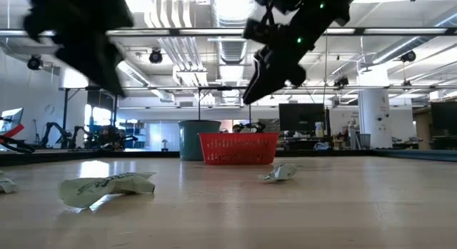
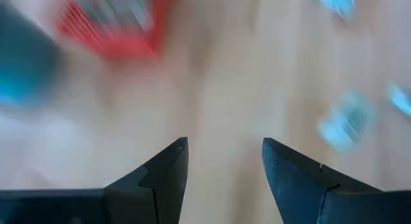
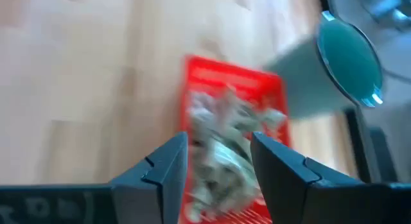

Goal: Pick and place items into bin
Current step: Put the light green stevia packet into the red bin

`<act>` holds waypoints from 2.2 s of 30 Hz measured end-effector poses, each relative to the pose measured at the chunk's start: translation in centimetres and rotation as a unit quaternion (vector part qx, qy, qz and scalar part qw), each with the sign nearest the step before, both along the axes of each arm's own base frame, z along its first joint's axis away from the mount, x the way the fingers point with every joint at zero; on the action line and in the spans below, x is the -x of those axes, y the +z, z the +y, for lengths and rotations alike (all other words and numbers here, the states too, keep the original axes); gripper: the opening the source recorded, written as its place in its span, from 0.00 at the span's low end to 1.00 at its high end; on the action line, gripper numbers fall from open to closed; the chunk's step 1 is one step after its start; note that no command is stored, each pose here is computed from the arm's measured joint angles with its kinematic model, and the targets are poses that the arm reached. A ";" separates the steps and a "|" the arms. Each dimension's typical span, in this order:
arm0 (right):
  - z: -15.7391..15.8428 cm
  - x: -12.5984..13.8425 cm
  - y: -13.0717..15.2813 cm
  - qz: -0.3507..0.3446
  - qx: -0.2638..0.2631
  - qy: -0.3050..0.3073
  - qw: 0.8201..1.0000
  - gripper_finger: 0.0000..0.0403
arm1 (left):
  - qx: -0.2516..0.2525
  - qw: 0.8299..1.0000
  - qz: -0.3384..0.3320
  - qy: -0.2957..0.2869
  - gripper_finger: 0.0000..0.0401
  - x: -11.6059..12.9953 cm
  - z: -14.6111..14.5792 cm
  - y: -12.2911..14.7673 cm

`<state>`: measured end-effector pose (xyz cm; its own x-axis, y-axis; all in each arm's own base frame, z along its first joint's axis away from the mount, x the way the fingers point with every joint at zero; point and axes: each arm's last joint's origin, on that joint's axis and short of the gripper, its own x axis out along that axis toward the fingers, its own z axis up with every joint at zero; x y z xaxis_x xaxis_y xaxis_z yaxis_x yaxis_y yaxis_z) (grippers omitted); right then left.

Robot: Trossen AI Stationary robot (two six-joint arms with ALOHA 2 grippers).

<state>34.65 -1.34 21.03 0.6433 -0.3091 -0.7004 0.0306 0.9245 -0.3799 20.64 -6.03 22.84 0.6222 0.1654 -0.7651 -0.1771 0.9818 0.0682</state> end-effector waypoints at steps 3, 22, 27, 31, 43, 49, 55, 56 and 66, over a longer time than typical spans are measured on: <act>1.3 0.4 0.8 -0.004 -0.016 0.040 0.999 0.39 | 0.092 0.993 0.074 -0.001 0.46 1.0 -0.4 -1.1; 9.0 3.6 3.7 -0.008 -0.033 0.163 0.986 0.33 | 0.056 0.969 0.229 -0.079 0.45 2.7 -1.7 -4.2; 10.2 4.4 4.2 -0.004 -0.033 0.184 0.982 0.34 | 0.039 0.955 0.270 -0.114 0.45 2.4 -2.3 -5.5; 10.5 4.9 4.8 -0.012 -0.041 0.184 0.982 0.33 | 0.052 0.940 0.315 -0.118 0.45 2.5 -2.7 -6.5; 10.5 5.4 5.6 -0.028 -0.045 0.183 0.982 0.32 | 0.046 0.930 0.339 -0.132 0.45 2.6 -3.5 -7.3; 10.5 5.4 5.6 -0.028 -0.045 0.182 0.982 0.31 | 0.072 0.927 0.346 -0.126 0.43 2.7 -3.6 -7.3; 10.5 5.4 5.5 -0.027 -0.045 0.183 0.982 0.30 | 0.100 0.924 0.352 -0.108 0.33 2.7 -3.7 -7.3; 10.5 5.4 5.5 -0.027 -0.045 0.182 0.982 0.30 | 0.101 0.924 0.351 -0.108 0.31 2.7 -3.7 -7.3; 10.5 5.4 5.5 -0.028 -0.047 0.181 0.982 0.27 | 0.098 0.927 0.344 -0.113 0.07 2.6 -3.8 -7.3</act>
<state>29.29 9.19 26.57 0.7373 0.0113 -0.6754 -0.2875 0.9101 -0.2986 18.04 -9.80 15.55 -0.0232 -0.0927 -0.9954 0.0534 0.9942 -0.0938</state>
